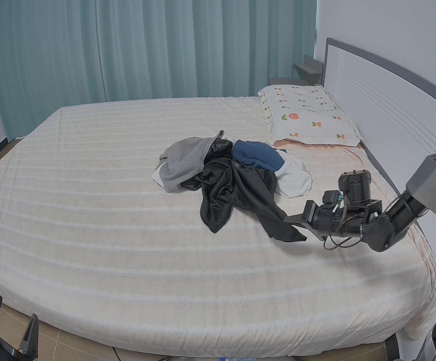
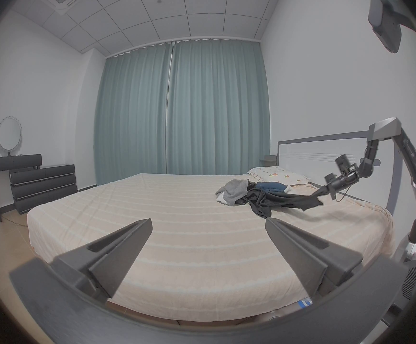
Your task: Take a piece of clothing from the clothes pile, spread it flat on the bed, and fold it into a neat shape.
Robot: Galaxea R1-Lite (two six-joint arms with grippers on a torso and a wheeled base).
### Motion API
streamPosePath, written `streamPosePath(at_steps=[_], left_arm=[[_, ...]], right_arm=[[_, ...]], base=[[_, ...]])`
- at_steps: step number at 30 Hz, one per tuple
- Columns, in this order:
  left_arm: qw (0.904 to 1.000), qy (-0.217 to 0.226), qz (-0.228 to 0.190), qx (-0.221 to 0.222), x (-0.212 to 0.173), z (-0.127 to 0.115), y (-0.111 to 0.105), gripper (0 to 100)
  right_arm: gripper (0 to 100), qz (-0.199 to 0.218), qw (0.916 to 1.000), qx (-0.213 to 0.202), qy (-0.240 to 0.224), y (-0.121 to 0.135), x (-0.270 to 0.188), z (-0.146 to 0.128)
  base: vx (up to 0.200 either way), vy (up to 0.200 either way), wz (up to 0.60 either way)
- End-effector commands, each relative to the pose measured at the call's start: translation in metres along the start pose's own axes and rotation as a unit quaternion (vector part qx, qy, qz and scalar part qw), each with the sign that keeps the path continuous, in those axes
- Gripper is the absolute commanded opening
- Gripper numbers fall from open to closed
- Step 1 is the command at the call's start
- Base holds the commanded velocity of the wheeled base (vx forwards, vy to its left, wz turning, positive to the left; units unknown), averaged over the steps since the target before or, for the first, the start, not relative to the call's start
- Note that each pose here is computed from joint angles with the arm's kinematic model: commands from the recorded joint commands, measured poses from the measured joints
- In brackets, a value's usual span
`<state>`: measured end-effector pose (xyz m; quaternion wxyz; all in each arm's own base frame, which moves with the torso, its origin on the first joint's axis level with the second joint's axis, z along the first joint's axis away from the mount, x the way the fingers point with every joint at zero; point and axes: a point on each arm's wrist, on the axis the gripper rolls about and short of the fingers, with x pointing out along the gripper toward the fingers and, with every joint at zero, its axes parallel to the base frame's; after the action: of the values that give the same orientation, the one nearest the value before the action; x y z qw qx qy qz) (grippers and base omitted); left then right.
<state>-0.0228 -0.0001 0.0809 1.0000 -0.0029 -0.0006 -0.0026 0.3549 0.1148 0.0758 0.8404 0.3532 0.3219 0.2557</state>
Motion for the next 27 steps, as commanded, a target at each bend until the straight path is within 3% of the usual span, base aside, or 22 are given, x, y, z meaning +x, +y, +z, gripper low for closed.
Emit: streamPosePath(at_steps=[1, 4, 7, 18, 23, 24, 26, 27], left_arm=[[1.0000, 0.000, 0.000, 0.000, 0.000, -0.005, 0.000, 100], [1.0000, 0.001, 0.000, 0.001, 0.000, -0.005, 0.000, 100], [1.0000, 0.000, -0.001, -0.002, 0.000, -0.005, 0.000, 100], [1.0000, -0.001, -0.001, 0.001, 0.000, -0.005, 0.000, 100], [1.0000, -0.002, 0.002, 0.004, 0.000, -0.005, 0.000, 100], [1.0000, -0.002, 0.002, 0.001, 0.000, -0.005, 0.000, 100], [0.9999, -0.013, 0.001, -0.005, -0.001, -0.001, 0.000, 100], [0.9980, -0.057, -0.003, -0.029, -0.005, 0.023, 0.000, 100]], right_arm=[[0, 0.105, 0.9932, -0.012, -0.049, 0.044, -0.071, 0.007], [0, 0.141, 0.9870, -0.027, -0.072, 0.064, -0.092, 0.006], [0, 0.163, 0.9836, -0.040, -0.067, 0.074, -0.103, -0.003], [0, 0.208, 0.9706, -0.073, -0.097, 0.087, -0.112, -0.009], [0, 0.238, 0.9594, -0.095, -0.119, 0.102, -0.118, -0.006], [0, 0.253, 0.9529, -0.106, -0.130, 0.112, -0.124, -0.002], [0, 0.264, 0.9478, -0.114, -0.139, 0.120, -0.129, 0.002], [0, 0.274, 0.9435, -0.119, -0.142, 0.127, -0.132, 0.003]], base=[[0.000, 0.000, 0.00], [0.000, 0.000, 0.00], [0.000, 0.000, 0.00], [0.000, 0.000, 0.00], [0.000, 0.000, 0.00], [0.000, 0.000, 0.00], [0.000, 0.000, 0.00], [0.000, 0.000, 0.00]])
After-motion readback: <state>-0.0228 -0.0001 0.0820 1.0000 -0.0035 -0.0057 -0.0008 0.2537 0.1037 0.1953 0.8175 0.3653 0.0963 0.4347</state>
